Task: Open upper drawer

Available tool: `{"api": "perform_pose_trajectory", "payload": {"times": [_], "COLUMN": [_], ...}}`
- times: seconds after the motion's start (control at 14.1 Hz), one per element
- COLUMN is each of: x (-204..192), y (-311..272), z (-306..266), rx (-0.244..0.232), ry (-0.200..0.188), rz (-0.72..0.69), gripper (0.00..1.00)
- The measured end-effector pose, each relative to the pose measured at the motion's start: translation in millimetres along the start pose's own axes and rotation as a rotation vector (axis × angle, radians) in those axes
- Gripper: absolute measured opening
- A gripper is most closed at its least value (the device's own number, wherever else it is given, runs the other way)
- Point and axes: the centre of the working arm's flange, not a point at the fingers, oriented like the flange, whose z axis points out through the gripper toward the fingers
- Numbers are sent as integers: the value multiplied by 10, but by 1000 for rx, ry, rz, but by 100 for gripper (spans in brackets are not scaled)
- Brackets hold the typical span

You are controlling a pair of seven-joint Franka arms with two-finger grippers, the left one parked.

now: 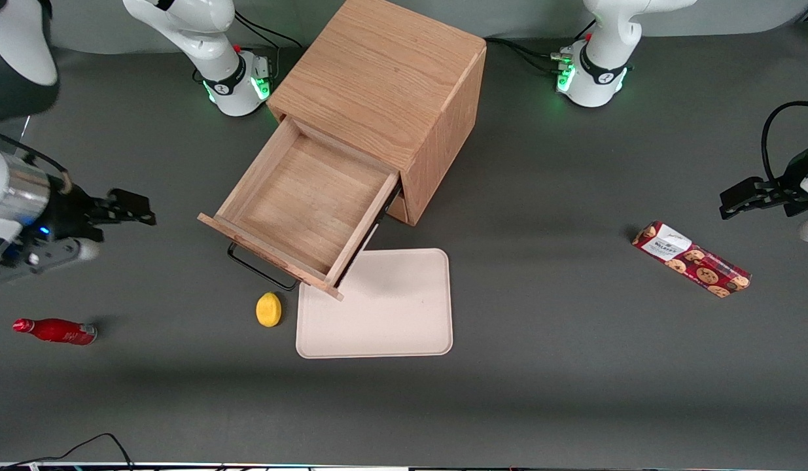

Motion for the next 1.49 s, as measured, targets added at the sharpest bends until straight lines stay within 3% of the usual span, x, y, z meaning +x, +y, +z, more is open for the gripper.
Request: {"api": "perform_pose_trajectory", "payload": {"times": [0.21,0.5,0.71,0.99,1.21,1.49], "x": [-492,-1144,-1529,-1966,-1994,-1619], "y": [-138,-291,-400,-360,-322,-207], "z": [-88,-61,32,156,190,156], "rx": [-42,-86,-103,-92,-82,-42], "ry": [4,51,92,100,100,91], "rz": [154,246,243,190,150,101], "gripper": [100,100,100,100,100,100]}}
